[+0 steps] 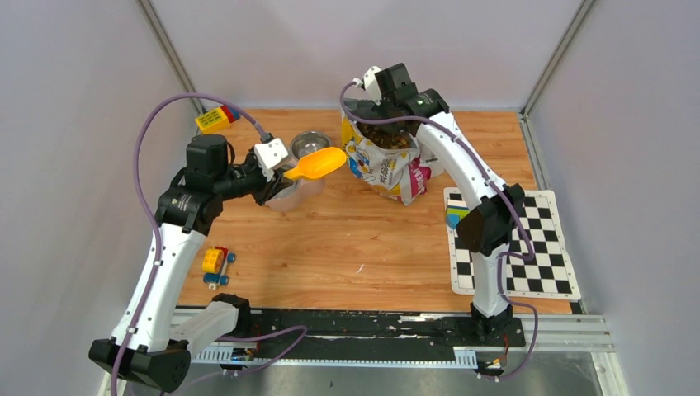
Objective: Serve the pet food
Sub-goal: Collect the pet food from the pet food bag.
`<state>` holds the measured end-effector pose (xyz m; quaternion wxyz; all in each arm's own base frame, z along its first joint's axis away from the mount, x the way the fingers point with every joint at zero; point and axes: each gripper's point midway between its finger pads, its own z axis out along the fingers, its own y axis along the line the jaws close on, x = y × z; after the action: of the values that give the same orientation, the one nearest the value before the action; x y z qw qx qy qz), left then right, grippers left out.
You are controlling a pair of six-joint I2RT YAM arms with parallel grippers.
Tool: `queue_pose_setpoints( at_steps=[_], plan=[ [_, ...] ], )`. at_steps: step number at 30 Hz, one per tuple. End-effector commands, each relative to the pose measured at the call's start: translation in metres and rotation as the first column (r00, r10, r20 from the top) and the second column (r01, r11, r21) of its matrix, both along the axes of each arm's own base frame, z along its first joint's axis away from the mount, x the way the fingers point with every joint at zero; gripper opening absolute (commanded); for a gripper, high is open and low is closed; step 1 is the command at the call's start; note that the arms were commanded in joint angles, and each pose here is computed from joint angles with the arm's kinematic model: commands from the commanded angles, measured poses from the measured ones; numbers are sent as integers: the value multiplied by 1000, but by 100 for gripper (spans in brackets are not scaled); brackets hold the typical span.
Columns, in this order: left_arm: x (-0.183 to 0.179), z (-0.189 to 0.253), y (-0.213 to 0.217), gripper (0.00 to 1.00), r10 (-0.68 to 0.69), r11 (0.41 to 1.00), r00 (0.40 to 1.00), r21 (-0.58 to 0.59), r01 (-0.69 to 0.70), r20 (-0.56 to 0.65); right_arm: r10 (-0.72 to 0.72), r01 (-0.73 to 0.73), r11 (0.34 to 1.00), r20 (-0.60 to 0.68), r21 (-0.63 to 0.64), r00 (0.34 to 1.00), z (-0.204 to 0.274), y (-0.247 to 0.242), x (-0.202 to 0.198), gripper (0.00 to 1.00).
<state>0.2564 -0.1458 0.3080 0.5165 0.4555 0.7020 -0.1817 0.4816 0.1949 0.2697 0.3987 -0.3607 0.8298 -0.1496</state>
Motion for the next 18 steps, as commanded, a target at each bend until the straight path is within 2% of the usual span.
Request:
queue_pose_setpoints(
  at_steps=[1,5,10,18],
  plan=[
    [4,12,-2,0,4,1000,999,-29,-3,43,-41,44,999,123,-18,992,35,-7,11,0],
    [5,12,-2,0,4,1000,999,-28,-3,43,-92,94,996,240,1,966,68,-23,28,0],
    [4,11,-1,0,3,1000,999,-27,-2,43,-163,169,985,393,22,905,119,-56,43,0],
    [6,13,-2,0,2,1000,999,-31,0,43,-209,212,976,530,57,822,177,-87,44,0]
  ],
)
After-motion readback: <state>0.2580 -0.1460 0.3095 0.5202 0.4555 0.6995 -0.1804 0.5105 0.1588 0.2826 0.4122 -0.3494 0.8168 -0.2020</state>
